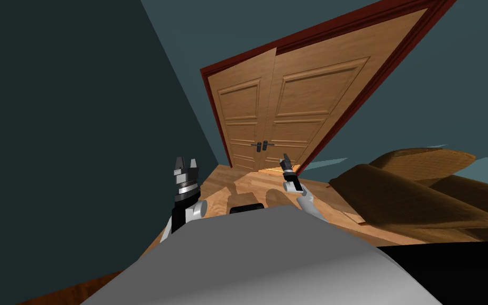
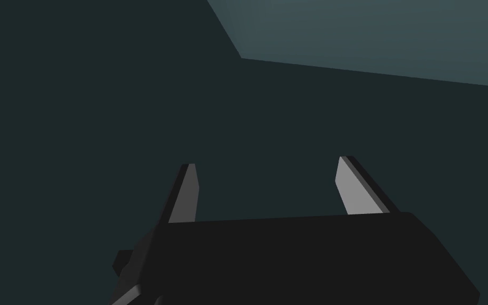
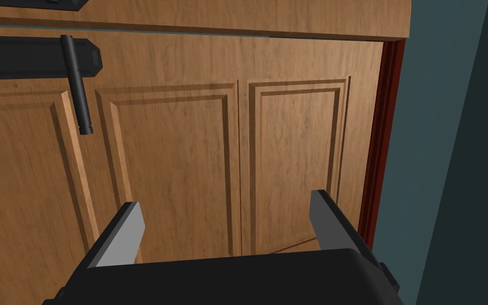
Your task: Pull the door open
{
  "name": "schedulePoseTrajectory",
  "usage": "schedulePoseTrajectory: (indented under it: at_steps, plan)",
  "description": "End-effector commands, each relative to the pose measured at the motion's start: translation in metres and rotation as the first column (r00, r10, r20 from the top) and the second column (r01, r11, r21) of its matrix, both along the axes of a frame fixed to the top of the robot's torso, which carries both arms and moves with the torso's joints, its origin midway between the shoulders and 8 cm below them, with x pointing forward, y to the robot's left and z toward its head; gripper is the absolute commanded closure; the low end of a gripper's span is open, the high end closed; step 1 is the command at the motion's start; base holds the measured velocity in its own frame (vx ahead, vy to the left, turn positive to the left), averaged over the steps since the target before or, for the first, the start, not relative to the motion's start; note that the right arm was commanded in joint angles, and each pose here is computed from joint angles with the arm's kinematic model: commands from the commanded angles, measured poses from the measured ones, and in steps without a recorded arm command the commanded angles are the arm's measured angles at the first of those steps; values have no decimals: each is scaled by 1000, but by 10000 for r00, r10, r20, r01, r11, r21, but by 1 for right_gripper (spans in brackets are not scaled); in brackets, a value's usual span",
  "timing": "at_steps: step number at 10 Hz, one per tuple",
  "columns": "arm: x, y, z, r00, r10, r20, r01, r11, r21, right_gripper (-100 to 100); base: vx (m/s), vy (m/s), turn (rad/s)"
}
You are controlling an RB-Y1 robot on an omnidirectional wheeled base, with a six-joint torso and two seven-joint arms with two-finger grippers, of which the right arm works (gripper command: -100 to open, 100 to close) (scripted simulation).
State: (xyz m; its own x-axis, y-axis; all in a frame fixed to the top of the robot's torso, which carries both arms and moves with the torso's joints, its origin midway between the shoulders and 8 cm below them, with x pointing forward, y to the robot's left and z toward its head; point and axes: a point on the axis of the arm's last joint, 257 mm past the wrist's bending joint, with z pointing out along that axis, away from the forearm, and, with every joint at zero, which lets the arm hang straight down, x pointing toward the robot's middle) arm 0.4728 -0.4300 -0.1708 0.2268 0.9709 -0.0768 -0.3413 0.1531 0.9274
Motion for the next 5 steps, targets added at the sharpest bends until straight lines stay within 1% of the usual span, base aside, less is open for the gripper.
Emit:
schedulePoseTrajectory:
  at_steps: [1,2,3,4,5]
  plan:
    - [1,-6,-9,9998,-105,-197,106,9999,47,-100,43,-2,38]
    - [4,-17,-14,9991,-238,-343,241,9997,79,-100,53,0,71]
    - [7,-27,-16,9985,-352,-410,356,9993,98,-100,77,-6,112]
    - [6,-30,-25,9973,-417,-604,426,9990,136,-100,60,-8,41]
    - [8,-41,-31,9955,-565,-755,580,9982,175,-100,61,-7,78]
